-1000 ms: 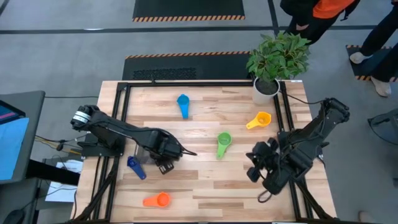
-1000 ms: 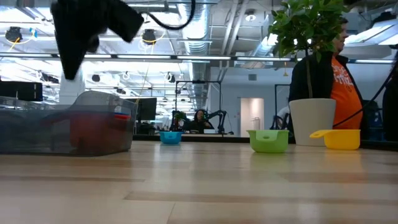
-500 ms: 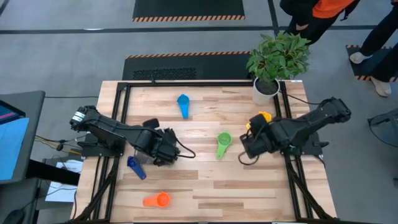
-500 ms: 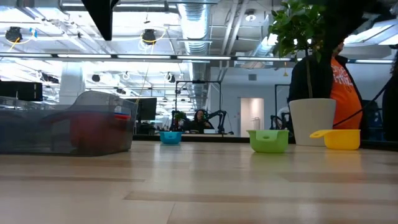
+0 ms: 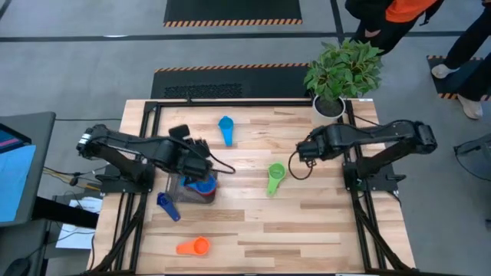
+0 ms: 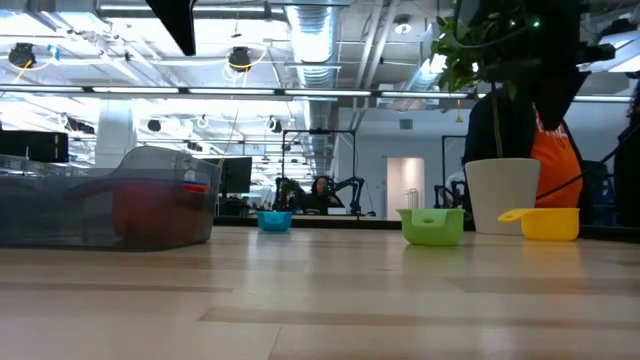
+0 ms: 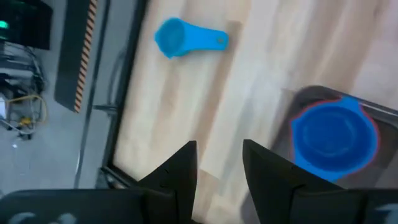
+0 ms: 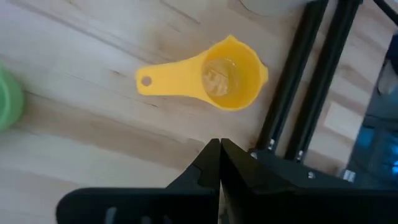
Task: Nest measuring cups in basket
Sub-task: Stack the yellow measuring cup on top of the blue measuring cup in the black bin
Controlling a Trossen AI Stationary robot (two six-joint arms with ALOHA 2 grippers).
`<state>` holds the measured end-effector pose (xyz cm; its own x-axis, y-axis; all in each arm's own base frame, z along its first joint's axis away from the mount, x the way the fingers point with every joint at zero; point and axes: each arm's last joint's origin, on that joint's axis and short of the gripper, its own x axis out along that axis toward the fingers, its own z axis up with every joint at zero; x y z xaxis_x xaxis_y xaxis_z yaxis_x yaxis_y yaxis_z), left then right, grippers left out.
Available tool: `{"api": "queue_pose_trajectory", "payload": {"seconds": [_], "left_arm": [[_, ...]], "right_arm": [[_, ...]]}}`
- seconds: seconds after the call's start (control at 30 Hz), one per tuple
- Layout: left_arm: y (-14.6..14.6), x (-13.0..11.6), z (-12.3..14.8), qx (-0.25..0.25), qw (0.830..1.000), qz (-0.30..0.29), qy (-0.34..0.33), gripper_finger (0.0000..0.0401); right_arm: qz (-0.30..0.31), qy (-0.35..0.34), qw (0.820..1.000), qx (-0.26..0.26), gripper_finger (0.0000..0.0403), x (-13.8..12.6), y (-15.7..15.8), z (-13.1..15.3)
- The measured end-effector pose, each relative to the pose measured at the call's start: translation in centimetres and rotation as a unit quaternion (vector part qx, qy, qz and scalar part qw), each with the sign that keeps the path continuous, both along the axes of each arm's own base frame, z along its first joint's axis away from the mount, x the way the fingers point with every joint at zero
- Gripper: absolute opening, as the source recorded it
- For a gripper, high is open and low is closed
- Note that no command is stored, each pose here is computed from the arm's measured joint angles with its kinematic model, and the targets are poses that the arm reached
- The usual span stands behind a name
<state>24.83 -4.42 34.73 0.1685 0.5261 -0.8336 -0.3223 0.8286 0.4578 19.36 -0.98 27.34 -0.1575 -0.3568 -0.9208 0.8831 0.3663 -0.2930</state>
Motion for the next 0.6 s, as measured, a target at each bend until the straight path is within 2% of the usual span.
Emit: {"api": "queue_pose_trajectory", "payload": {"seconds": [0.1, 0.23, 0.3, 0.43, 0.6], "left_arm": [[0.9, -1.3, 1.3, 0.001, 1.000, 0.004, -0.025, 0.0118], [2.3, -3.2, 3.0, 0.020, 0.998, 0.013, -0.060, 0.0118], [2.9, -4.1, 3.7, 0.027, 0.997, 0.021, -0.074, 0.0118], [3.9, -5.6, 4.7, 0.024, 0.994, 0.041, -0.101, 0.0118], [4.1, -6.6, 5.2, 0.018, 0.992, 0.045, -0.116, 0.0118]], "right_arm": [[0.015, 0.014, 1.000, 0.006, 0.0033, 0.2, -0.5, -0.3], [0.067, 0.040, 0.996, 0.034, 0.0038, 0.5, -0.7, -0.6], [0.082, 0.040, 0.995, 0.031, 0.0038, 1.0, -0.7, -0.9], [0.093, 0.045, 0.995, 0.004, 0.0032, 1.8, -0.9, -1.5], [0.097, 0.059, 0.993, 0.019, 0.0042, 2.3, -1.6, -2.9]]}}
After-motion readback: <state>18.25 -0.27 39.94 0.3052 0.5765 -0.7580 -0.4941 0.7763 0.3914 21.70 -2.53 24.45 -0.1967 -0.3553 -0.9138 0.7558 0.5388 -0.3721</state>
